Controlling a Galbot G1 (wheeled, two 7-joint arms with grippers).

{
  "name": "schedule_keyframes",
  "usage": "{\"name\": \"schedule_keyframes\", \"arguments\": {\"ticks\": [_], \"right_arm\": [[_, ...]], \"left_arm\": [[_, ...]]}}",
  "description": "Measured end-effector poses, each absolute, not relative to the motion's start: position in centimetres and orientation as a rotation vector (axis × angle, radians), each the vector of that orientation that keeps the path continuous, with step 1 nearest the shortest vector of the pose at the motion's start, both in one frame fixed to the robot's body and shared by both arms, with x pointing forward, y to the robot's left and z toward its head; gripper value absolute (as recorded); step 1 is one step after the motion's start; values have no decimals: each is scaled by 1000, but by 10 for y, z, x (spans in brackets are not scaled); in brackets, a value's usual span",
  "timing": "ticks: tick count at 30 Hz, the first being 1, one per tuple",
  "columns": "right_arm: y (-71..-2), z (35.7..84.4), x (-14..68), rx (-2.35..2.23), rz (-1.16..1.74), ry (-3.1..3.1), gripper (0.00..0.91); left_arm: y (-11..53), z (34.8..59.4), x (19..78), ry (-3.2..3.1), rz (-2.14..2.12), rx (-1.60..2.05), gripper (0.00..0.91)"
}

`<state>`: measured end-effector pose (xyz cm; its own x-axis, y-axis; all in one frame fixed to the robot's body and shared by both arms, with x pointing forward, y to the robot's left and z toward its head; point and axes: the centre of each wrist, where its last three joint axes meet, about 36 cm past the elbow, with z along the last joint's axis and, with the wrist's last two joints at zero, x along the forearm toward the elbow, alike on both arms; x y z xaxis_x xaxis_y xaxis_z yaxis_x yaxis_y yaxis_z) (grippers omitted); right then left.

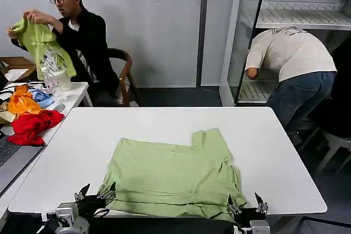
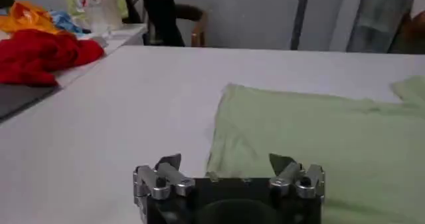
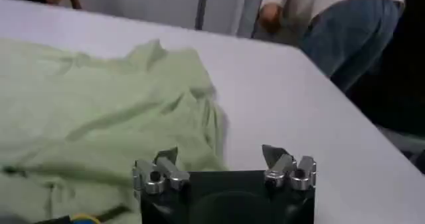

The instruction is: Fold and organize the clothes.

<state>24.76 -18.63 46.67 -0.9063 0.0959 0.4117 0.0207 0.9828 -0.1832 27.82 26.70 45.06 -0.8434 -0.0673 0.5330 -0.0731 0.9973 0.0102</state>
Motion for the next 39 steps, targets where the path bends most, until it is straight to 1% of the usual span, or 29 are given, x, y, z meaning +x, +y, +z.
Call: {"name": "schedule_keyframes", "arguments": {"ticks": [6,12,19,28,39], "right_arm": [[-186,494,255,-95,216,-2810,907],[-191,505,270,-107,172,-2883,907],[-201,486,314,-117,136,-2866,907],[-214,456,382,-101,111,-2813,907],[-227,434,443,-59,137,-2768,907]], "left_arm": [[268,449,280,-2575,19,103,907],[270,449,285,-2587,30,119,907],[280,451,302,-2623,55,131,907],[293,441,340,-2647,51,146,907],[298,431,378,-2660,40,146,907]]}}
